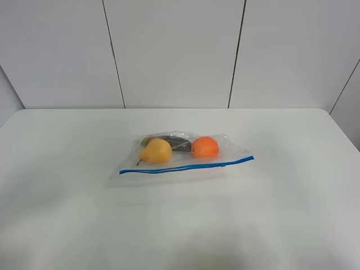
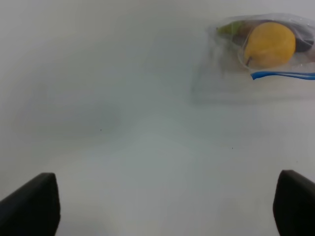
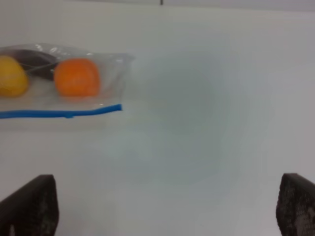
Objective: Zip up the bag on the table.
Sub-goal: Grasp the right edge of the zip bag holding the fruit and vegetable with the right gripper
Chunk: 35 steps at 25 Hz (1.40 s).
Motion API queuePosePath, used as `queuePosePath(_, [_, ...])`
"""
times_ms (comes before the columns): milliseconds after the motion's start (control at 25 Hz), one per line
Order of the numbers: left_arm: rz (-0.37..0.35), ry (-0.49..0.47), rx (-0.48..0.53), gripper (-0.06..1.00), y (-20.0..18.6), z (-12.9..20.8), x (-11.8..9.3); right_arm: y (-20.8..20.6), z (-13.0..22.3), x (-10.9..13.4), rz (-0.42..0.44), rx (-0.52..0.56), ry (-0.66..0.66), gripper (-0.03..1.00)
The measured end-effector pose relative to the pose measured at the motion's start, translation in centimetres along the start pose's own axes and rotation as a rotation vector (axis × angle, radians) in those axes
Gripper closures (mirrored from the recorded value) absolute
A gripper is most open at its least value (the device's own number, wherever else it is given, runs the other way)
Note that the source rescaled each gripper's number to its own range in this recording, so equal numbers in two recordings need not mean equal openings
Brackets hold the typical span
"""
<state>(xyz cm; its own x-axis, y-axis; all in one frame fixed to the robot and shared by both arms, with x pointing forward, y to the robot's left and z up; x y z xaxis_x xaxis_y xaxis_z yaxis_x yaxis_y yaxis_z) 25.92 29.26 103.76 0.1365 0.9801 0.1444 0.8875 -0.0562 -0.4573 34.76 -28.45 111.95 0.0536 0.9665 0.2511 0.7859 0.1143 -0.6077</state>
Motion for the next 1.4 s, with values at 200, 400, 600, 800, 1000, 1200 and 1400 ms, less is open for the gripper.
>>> queuePosePath(200, [0.000, 0.000, 0.000, -0.06, 0.0, 0.0, 0.0, 6.6, -4.5, 1.5, -0.029, 0.216, 0.084, 0.02])
queuePosePath(400, [0.000, 0.000, 0.000, -0.06, 0.0, 0.0, 0.0, 15.7, -4.5, 1.3, -0.023, 0.476, 0.140, 0.03])
queuePosePath(600, [0.000, 0.000, 0.000, -0.06, 0.0, 0.0, 0.0, 23.4, -2.0, 1.0, -0.109, 0.658, 0.231, 0.03])
queuePosePath(800, [0.000, 0.000, 0.000, -0.06, 0.0, 0.0, 0.0, 28.0, -0.8, 0.1, -0.258, 0.707, 0.410, 0.04])
queuePosePath(1000, [0.000, 0.000, 0.000, -0.06, 0.0, 0.0, 0.0, 31.2, 1.3, -0.9, -0.347, 0.786, 0.496, 0.06])
queuePosePath(1200, [0.000, 0.000, 0.000, -0.06, 0.0, 0.0, 0.0, 33.0, 3.4, -0.8, -0.426, 0.858, 0.538, 0.12])
queuePosePath(1400, [0.000, 0.000, 0.000, -0.06, 0.0, 0.0, 0.0, 33.4, 3.7, -0.8, -0.440, 0.862, 0.553, 0.33])
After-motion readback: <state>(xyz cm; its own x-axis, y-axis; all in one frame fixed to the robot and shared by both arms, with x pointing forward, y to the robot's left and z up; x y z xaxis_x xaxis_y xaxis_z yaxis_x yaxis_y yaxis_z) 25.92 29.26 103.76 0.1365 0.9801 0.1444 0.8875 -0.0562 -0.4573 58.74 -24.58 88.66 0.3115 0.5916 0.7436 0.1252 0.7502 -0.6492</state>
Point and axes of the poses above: a point on each arm's last joint axis where the gripper is mounted, y pointing out along that axis toward the gripper, x along the wrist's bending axis when the last joint is at zero, z = x × y, the point moved 3 cm from there along y, pointing out along that axis toward the gripper, and after that the axes turned 14 degrees about y, right-handed, at the moved point
